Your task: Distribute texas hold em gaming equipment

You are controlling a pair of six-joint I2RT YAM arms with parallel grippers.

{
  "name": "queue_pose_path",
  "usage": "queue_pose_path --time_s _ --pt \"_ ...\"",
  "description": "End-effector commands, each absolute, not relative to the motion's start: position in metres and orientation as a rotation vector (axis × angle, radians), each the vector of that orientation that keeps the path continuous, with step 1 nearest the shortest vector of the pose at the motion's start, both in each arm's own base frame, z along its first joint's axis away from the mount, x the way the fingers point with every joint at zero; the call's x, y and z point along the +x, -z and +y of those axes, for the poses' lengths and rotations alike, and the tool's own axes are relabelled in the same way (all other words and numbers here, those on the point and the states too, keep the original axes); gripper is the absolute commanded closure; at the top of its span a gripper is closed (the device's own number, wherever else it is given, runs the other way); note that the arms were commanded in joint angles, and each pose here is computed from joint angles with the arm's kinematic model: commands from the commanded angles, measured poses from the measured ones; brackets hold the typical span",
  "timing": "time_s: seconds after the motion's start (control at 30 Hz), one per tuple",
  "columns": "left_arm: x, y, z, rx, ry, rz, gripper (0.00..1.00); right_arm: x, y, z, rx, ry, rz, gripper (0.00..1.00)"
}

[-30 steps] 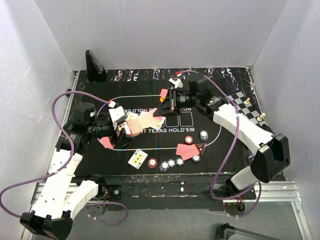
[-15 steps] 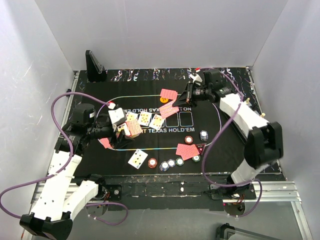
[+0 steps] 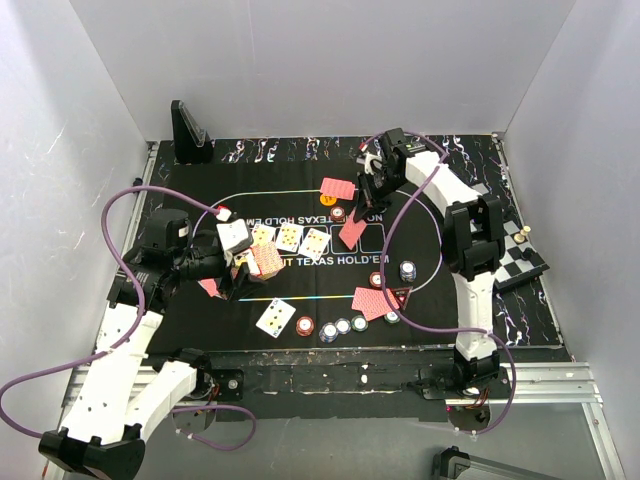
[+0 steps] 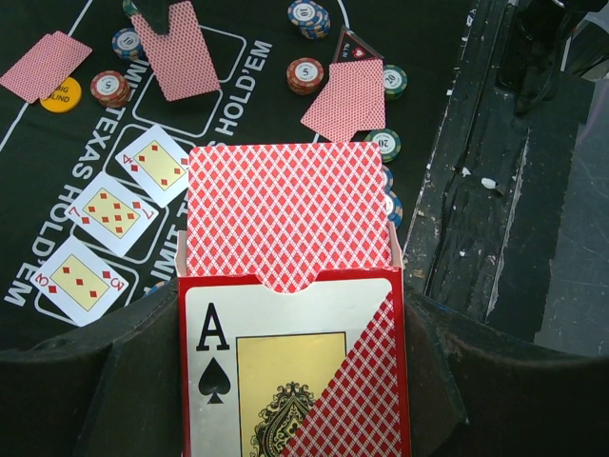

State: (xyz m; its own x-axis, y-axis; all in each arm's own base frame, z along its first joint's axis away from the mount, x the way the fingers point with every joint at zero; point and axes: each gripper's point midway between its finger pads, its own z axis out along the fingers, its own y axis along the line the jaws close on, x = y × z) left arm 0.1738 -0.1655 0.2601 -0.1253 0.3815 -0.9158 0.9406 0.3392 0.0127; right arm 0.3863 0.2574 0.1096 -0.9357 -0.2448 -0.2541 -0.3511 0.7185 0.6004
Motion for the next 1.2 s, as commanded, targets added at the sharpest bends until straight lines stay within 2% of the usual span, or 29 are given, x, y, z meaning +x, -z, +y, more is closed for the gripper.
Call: queue_pose_path --time_s 0.0,0.17,0.37,0.63,0.8,0.93,1.17 --pt "0.169 -0.278 -0.169 1.22 0.769 1.608 1.0 0.377 -0.097 0.243 -0.661 -0.91 2.8 0.99" --pt "0.169 -0.276 -0.169 1.223 0.772 1.615 1.0 0.368 -0.082 0.255 -0.77 -1.007 2.793 0.99" --pt "0.17 -0.275 -0.168 1.228 0.772 1.628 1.0 0.362 -0.09 0.266 -0.835 -1.14 2.729 0.99" --pt "0.172 -0.277 -0.169 1.226 0.773 1.629 1.0 0.379 -0.057 0.256 -0.899 -0.861 2.744 0.98" --pt "0.173 -0.277 -0.168 1.223 0.769 1.637 1.0 0.392 -0.037 0.264 -1.005 -0.662 2.688 0.88" --pt "0.174 -0.274 -0.169 1.224 0.776 1.647 1.0 0.397 -0.033 0.28 -1.062 -0.61 2.623 0.8" --pt "0.176 -0.272 -0.169 1.22 0.786 1.658 1.0 0.409 -0.031 0.29 -1.099 -0.461 2.561 0.71"
